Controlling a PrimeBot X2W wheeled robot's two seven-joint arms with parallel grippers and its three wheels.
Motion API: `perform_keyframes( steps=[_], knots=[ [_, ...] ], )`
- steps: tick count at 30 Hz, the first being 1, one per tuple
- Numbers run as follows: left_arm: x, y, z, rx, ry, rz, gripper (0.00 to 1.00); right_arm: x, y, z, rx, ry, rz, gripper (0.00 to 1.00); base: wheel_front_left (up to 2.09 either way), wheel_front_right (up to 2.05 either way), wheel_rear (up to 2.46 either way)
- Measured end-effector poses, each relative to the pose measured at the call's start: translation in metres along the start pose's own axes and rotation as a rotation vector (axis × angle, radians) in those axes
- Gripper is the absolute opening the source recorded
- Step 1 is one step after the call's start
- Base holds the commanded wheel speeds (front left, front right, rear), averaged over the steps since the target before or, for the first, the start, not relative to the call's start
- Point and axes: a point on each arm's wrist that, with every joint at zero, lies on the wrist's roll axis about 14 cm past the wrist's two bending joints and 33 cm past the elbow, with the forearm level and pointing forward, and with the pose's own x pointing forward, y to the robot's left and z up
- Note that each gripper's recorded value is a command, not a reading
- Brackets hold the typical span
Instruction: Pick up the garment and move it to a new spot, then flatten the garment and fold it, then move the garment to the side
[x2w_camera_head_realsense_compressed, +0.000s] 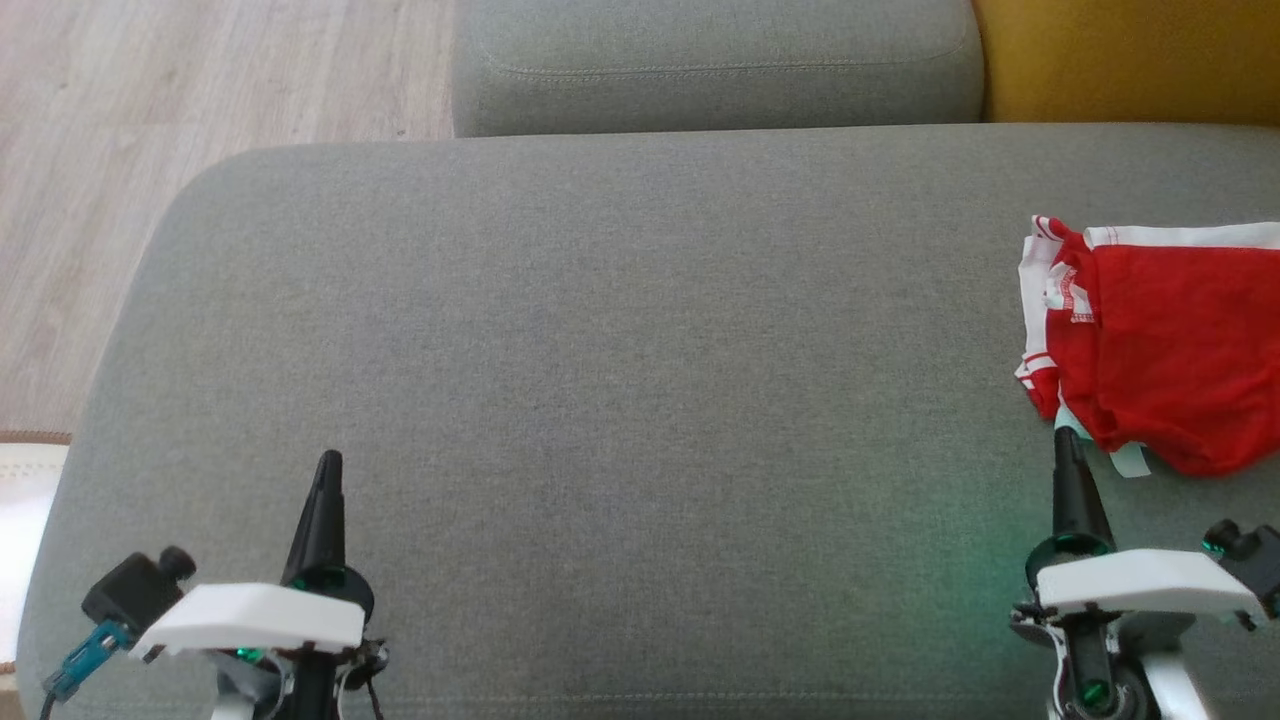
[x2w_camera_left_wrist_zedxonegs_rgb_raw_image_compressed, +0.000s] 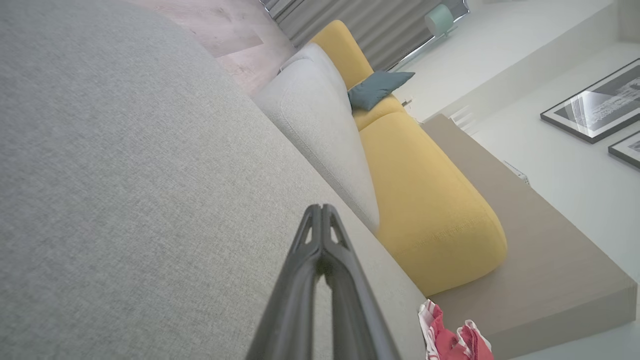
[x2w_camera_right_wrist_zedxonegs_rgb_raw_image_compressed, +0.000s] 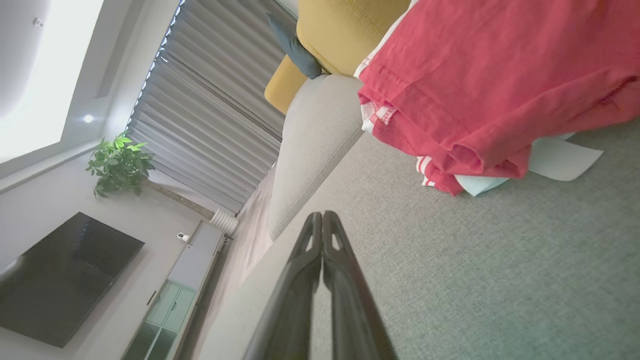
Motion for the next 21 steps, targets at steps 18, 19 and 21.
perform_keyframes(
  steps=[18,19,21],
  knots=[
    [0.0034,0.0081,0.0036,-0.179,0.007,0.029,0.00,-0.0001,-0.0073,0.0058,0.187,-0.004,-0.028,0.00,0.00,0.00,0.00],
    [0.0040,0.0079,0.0038,-0.189,0.009,0.029,0.00,-0.0001,-0.0075,0.0057,0.198,-0.001,-0.028,0.00,0.00,0.00,0.00],
    [0.0043,0.0090,0.0048,-0.211,0.006,0.032,0.00,-0.0002,-0.0083,0.0068,0.217,-0.006,-0.031,0.00,0.00,0.00,0.00]
  ],
)
